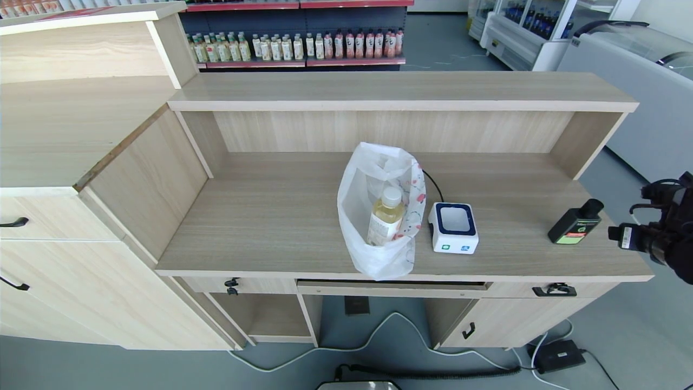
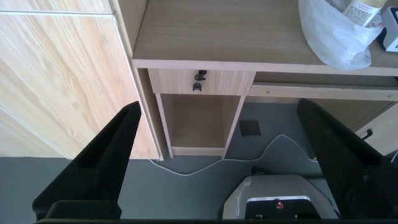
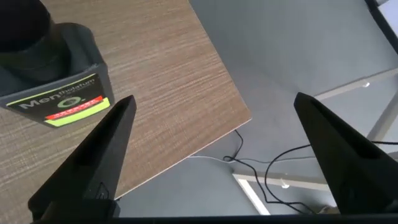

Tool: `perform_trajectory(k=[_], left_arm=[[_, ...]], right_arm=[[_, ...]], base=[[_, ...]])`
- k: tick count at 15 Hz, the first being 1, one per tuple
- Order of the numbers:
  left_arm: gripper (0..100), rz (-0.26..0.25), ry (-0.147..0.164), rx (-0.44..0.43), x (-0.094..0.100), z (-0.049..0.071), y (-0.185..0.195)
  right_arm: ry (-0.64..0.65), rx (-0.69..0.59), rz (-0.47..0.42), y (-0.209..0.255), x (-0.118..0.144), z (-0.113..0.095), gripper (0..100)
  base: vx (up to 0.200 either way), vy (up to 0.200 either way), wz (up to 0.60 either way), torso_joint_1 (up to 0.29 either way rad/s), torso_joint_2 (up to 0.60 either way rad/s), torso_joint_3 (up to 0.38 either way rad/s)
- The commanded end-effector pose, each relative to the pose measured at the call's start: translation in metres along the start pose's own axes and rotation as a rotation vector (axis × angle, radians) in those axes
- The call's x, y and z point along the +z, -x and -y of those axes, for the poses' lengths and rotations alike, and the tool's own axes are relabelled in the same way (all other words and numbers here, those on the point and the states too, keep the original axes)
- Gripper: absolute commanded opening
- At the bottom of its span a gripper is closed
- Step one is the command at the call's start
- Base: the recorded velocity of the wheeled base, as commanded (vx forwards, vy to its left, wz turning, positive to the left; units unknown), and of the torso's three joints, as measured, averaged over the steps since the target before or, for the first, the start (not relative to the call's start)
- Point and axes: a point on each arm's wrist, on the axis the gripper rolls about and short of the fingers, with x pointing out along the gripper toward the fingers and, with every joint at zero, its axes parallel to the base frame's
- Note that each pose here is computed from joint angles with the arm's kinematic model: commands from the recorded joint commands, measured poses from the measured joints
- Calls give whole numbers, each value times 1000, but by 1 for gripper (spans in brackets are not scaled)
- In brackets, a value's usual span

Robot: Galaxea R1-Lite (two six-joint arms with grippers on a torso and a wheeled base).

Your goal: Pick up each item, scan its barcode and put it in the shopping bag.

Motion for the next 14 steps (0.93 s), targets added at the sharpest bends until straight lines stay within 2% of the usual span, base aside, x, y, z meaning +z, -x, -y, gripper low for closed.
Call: perform_trajectory(k=[1,5,14], left_arm=[[100,1,0,0,0,0,0],[100,1,0,0,0,0,0],[100,-1,0,0,0,0,0]], right_arm=[[10,20,-10,-3,-5,-9,100],[18,51,18,-6,-7,-26,100],[24,74,47,-21,-12,-43,100]], base=[[0,0,0,0,0,0],[0,0,0,0,0,0],[0,0,0,0,0,0]])
